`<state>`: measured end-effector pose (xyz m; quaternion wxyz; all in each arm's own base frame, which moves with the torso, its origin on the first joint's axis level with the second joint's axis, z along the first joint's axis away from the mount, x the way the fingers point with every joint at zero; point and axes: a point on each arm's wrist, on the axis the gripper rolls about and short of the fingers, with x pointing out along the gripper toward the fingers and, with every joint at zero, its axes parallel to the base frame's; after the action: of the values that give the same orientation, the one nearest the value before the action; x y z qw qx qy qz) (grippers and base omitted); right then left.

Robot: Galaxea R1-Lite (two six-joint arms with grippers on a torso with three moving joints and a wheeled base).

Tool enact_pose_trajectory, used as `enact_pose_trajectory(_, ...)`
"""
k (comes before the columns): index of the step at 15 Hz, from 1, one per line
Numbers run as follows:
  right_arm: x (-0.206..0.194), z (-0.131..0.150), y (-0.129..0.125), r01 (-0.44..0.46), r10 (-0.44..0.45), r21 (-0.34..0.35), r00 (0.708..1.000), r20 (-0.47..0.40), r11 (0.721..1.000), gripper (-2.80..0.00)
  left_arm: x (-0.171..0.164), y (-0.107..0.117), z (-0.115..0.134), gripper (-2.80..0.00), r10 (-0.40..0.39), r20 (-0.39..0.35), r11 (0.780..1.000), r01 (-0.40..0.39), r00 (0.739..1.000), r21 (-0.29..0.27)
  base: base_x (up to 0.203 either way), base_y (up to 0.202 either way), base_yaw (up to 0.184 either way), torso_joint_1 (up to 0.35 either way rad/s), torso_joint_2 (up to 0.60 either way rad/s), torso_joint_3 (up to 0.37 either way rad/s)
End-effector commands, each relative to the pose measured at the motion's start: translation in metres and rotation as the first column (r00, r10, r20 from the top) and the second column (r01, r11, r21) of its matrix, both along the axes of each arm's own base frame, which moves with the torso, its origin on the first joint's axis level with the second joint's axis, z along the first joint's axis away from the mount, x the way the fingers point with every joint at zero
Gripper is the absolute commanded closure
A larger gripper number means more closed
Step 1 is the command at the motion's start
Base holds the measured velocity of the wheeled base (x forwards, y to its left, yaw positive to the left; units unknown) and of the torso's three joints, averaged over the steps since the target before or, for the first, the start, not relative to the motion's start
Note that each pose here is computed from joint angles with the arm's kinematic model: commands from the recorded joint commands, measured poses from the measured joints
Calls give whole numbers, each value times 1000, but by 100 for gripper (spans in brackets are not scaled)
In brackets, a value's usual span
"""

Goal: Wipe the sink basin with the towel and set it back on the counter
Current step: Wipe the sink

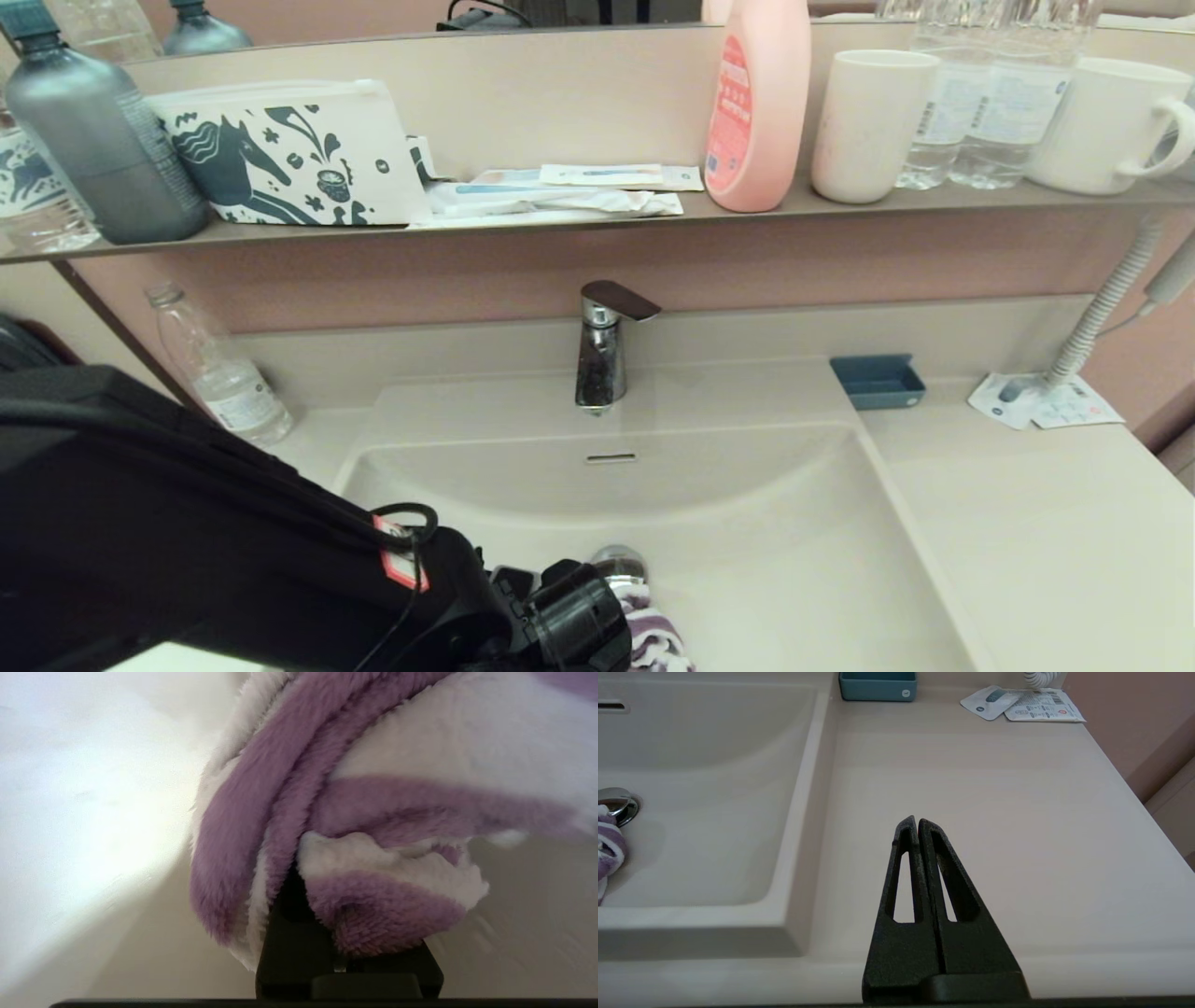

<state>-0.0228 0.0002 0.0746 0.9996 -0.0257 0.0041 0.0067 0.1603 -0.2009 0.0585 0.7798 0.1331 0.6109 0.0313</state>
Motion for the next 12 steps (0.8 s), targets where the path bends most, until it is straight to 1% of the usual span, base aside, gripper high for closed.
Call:
enact_pose_trajectory(1, 0, 0, 0, -1, 1, -1, 1000, 1, 1000, 0, -4, -3, 30, 0, -13, 41, 1000, 14, 999, -23, 0, 0, 0, 0, 0, 0)
enact_pose_trajectory(3, 0, 0, 0, -1, 1, -1, 1000, -1, 1000, 0, -11, -5, 51, 0, -40, 5, 996, 39, 999, 76, 0, 0, 0, 0, 0, 0)
enact_pose_trajectory(4, 0, 0, 0, -1, 1, -1, 1000, 0, 1000, 0, -14, -4, 59, 0, -54, 7, 991, 53, 999, 119, 0, 0, 0, 0, 0, 0)
enact_pose_trajectory(6, 0, 0, 0, -1, 1, -1, 1000, 1, 1000, 0, -18, 3, 76, 0, -69, 63, 987, 59, 996, 153, 0, 0, 0, 0, 0, 0)
enact_pose_trajectory(8, 0, 0, 0, -1, 1, -1, 1000, -1, 1000, 0, -21, 9, 101, 0, -81, 110, 988, 66, 991, 141, 0, 0, 0, 0, 0, 0)
enact_pose_trajectory(9, 0, 0, 0, -1, 1, -1, 1000, -1, 1000, 0, -24, 14, 111, 0, -86, 108, 986, 70, 990, 150, 0, 0, 0, 0, 0, 0)
enact_pose_trajectory(11, 0, 0, 0, -1, 1, -1, 1000, 0, 1000, 0, -27, 25, 111, 0, -73, 83, 982, 56, 994, 181, 0, 0, 0, 0, 0, 0)
enact_pose_trajectory(12, 0, 0, 0, -1, 1, -1, 1000, -1, 1000, 0, -30, 32, 112, 0, -64, 81, 982, 48, 995, 183, 0, 0, 0, 0, 0, 0)
